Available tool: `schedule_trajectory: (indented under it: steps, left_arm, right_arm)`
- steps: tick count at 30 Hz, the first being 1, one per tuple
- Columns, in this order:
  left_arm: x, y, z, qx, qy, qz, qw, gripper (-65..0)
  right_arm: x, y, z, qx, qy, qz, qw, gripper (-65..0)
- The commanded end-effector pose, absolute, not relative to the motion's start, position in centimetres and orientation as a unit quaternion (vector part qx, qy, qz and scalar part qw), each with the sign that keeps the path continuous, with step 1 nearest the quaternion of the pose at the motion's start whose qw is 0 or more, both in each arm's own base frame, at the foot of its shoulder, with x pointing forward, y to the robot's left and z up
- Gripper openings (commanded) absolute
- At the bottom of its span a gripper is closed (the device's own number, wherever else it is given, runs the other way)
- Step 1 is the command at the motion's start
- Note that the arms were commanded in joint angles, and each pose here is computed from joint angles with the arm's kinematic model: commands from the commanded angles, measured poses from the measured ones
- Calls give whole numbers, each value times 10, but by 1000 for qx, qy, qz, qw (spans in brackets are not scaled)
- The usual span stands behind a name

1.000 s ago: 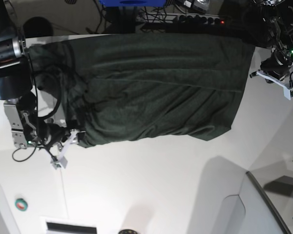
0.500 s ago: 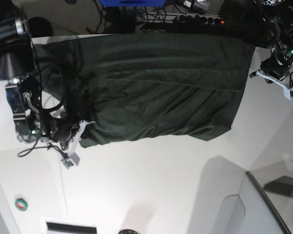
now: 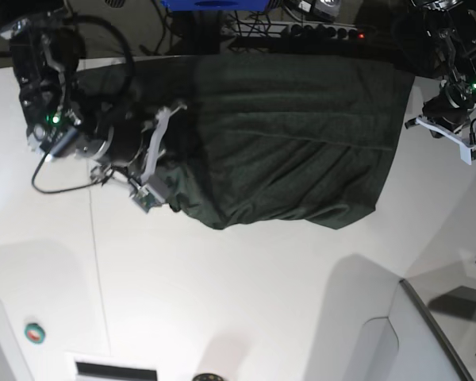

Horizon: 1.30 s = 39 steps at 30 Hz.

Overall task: Layout the t-shirt on the table in an organized manner, then fold the t-shirt properly
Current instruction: 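Grasp the shirt side fabric with the right gripper, then pull the grasped fabric outward with the right gripper to spread the shirt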

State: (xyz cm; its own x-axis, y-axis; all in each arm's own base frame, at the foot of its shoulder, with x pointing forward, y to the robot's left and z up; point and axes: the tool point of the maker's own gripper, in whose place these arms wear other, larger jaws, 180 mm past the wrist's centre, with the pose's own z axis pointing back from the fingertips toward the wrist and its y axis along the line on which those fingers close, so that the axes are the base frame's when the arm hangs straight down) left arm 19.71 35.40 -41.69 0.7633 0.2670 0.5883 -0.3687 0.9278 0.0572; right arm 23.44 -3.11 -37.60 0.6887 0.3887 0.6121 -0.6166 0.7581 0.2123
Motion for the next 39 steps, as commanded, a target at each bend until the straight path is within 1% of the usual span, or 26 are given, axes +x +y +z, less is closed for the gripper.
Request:
schedule_trajectory:
  steps: [1,5,7,8,9,12,13,14,16,18,23,25,31,35,39]
  left_arm:
    - [204,360,-406,93,-317,164,930,-650]
    - [204,360,-406,93,-317,164,930,-650]
    - [204,360,-406,93,-317,164,930,-650]
    - [204,360,-406,93,-317,164,930,-650]
    - [204,360,-406,93,-317,164,930,-650]
    - [204,360,-406,93,-317,164,930,-650]
    - [204,360,-406,93,-317,164,930,-650]
    - [205,360,-406,93,-317,163,930,-650]
    - [204,360,-407,93,-316,163,930,-650]
    - [202,360,-408,93,-314,163,931,-650]
    - [195,360,-418,89,-299,170,935,-650]
    - [195,360,-418,89,-299,170,935,-650]
    - [194,363,-418,91,-299,174,934,-650]
    - [194,363,-418,91,-299,174,934,-650]
    - [194,363,-418,91,-299,174,934,-650]
  right_arm:
    - [230,-29,-375,212,-279,280,894,-644]
    - [192,-18,-400,240,-229,258,908,-642]
    - [184,-15,-408,247,-215,250,911,-635]
    - [183,-16,-410,245,-211,246,914,-609]
    - [184,-18,-410,244,-212,244,914,-567]
    - [192,-18,-400,240,-230,245,910,-386]
    - [199,-23,-396,235,-240,241,911,-345]
    - [206,-28,-393,229,-249,236,911,-327]
    - [230,-38,-390,217,-266,223,912,-324]
    - [251,-46,-397,208,-265,211,918,-324]
    - [292,-59,-431,203,-222,177,937,-324]
    - [303,-62,-440,203,-216,164,941,-324]
    - [327,-65,-448,208,-235,138,939,-324]
    - [335,-68,-446,206,-237,134,940,-324]
    - [347,-87,-437,205,-256,95,940,-324]
